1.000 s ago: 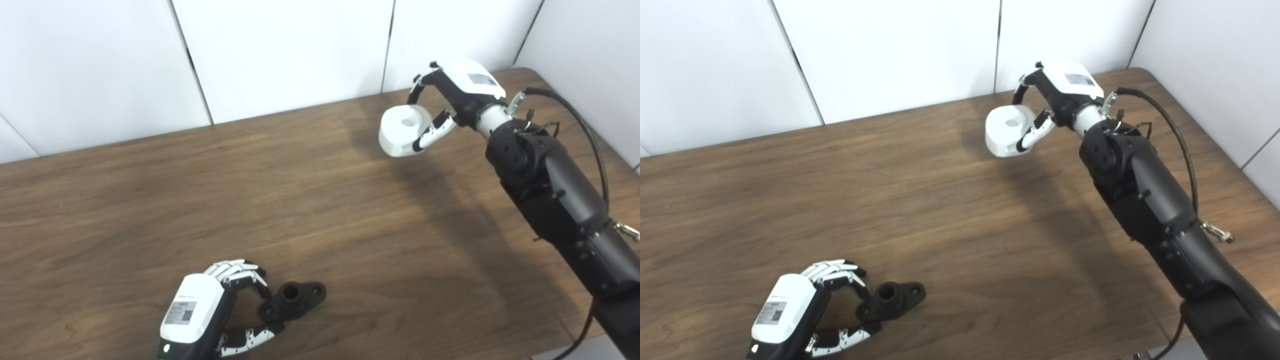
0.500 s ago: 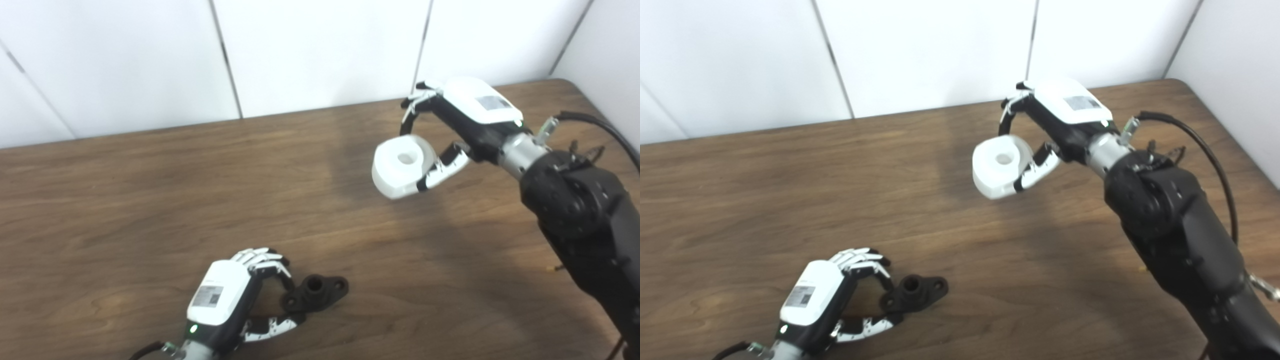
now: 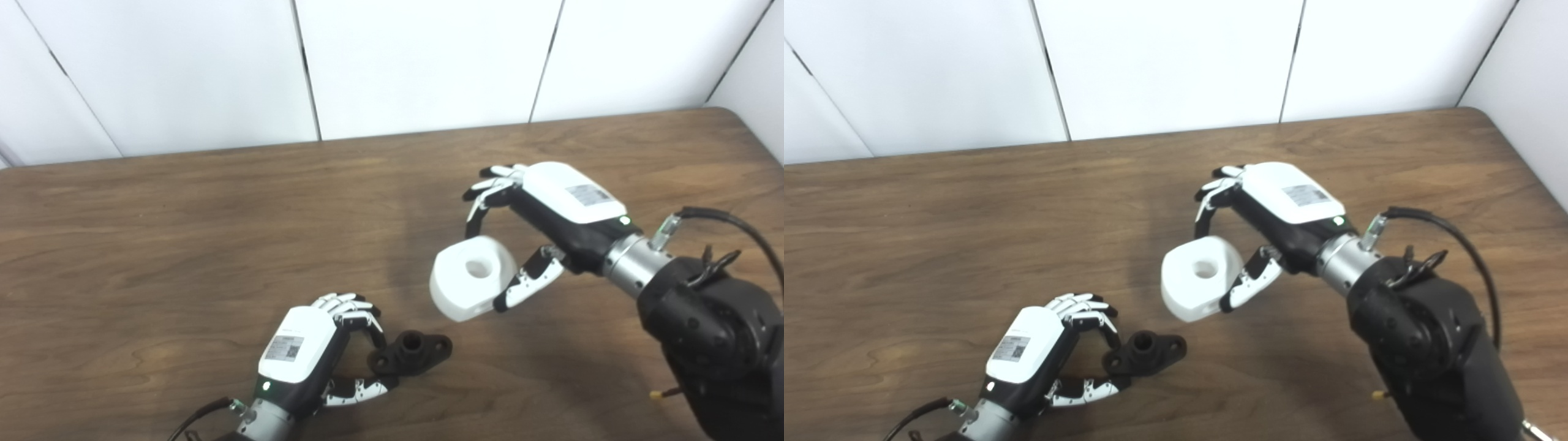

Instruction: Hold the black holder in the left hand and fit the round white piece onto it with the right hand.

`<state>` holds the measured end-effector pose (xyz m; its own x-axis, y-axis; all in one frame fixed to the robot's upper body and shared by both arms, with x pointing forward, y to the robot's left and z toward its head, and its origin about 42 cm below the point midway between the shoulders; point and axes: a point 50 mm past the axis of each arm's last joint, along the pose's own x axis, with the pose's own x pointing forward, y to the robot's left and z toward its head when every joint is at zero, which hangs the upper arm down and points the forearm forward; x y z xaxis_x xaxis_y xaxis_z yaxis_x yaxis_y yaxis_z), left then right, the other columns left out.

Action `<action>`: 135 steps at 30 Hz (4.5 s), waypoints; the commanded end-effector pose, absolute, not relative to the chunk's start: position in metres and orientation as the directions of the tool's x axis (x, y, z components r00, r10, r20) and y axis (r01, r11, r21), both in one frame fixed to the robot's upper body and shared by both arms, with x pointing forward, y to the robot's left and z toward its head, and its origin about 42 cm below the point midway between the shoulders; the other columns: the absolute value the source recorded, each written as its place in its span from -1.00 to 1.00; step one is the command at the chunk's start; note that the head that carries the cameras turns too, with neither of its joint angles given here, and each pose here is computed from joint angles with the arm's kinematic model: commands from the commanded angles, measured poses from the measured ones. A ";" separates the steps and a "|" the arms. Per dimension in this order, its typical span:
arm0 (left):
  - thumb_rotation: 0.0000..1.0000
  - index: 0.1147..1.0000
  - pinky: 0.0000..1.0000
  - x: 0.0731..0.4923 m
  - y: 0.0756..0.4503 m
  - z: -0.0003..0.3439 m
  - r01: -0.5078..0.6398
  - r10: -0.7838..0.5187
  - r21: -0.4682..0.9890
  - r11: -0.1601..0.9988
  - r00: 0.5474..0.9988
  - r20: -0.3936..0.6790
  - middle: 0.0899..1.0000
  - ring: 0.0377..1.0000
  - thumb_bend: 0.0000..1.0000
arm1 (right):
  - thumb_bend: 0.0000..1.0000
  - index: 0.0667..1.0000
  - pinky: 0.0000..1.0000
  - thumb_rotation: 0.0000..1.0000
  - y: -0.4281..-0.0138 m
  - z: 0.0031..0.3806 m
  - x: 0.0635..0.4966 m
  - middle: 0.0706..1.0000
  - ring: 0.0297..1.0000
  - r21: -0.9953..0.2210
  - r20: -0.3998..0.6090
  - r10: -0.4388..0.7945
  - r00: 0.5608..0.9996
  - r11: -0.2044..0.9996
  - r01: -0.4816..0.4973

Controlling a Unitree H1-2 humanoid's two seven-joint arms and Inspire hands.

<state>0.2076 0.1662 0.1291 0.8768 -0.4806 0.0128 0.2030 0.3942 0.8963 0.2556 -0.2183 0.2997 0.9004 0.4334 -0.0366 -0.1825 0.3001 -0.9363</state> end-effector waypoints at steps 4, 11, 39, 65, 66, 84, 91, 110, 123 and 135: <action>-0.91 -0.15 0.72 0.205 0.162 0.120 0.254 -0.489 0.910 0.327 0.870 -0.067 0.45 0.66 0.03 | 0.05 -0.11 0.88 -0.73 -0.203 0.307 0.243 0.61 0.87 -0.930 0.023 0.462 0.887 0.335 -0.151; -0.91 -0.15 0.73 0.207 0.160 0.123 0.253 -0.490 0.911 0.324 0.869 -0.067 0.46 0.66 0.03 | 0.05 -0.11 0.80 -0.74 -0.194 0.307 0.236 0.61 0.88 -0.917 0.024 0.468 0.883 0.362 -0.167; -0.92 -0.16 0.72 0.207 0.153 0.130 0.247 -0.492 0.909 0.336 0.869 -0.055 0.45 0.67 0.03 | 0.05 -0.11 0.72 -0.74 -0.184 0.292 0.229 0.62 0.90 -0.926 -0.026 0.517 0.856 0.310 -0.216; -0.92 -0.15 0.72 0.206 0.151 0.132 0.248 -0.494 0.911 0.331 0.868 -0.056 0.45 0.67 0.03 | 0.05 -0.11 0.68 -0.74 -0.169 0.277 0.232 0.60 0.91 -0.933 0.005 0.523 0.852 0.309 -0.185; -0.92 -0.15 0.72 0.206 0.150 0.132 0.246 -0.494 0.911 0.330 0.868 -0.055 0.45 0.67 0.03 | 0.05 -0.11 0.67 -0.74 -0.169 0.277 0.232 0.60 0.91 -0.932 0.005 0.523 0.852 0.310 -0.185; -0.92 -0.16 0.73 0.206 0.150 0.133 0.249 -0.495 0.905 0.344 0.867 -0.050 0.45 0.67 0.03 | 0.05 -0.10 0.70 -0.72 -0.172 0.275 0.235 0.60 0.91 -0.945 -0.046 0.518 0.854 0.256 -0.206; -0.92 -0.16 0.73 0.206 0.150 0.133 0.248 -0.495 0.906 0.342 0.867 -0.051 0.45 0.68 0.03 | 0.98 0.23 0.87 -0.39 -0.173 0.276 0.235 0.69 0.97 -0.952 -0.084 0.510 0.856 0.213 -0.221; -0.92 -0.15 0.73 0.208 0.148 0.133 0.244 -0.493 0.910 0.335 0.869 -0.052 0.45 0.68 0.03 | 1.00 0.41 0.94 -0.22 -0.174 0.279 0.234 0.82 1.00 -0.953 -0.119 0.493 0.862 0.188 -0.239; -0.91 -0.16 0.70 0.209 0.151 0.131 0.238 -0.486 0.911 0.337 0.872 -0.048 0.43 0.65 0.03 | 1.00 0.54 1.00 -0.17 -0.178 0.286 0.235 0.89 1.00 -0.941 -0.126 0.487 0.864 0.218 -0.260; -0.89 -0.15 0.70 0.211 0.157 0.129 0.255 -0.455 0.909 0.330 0.886 -0.083 0.45 0.64 0.04 | 1.00 0.61 1.00 -0.17 -0.184 0.290 0.236 0.91 1.00 -0.934 -0.138 0.473 0.870 0.230 -0.273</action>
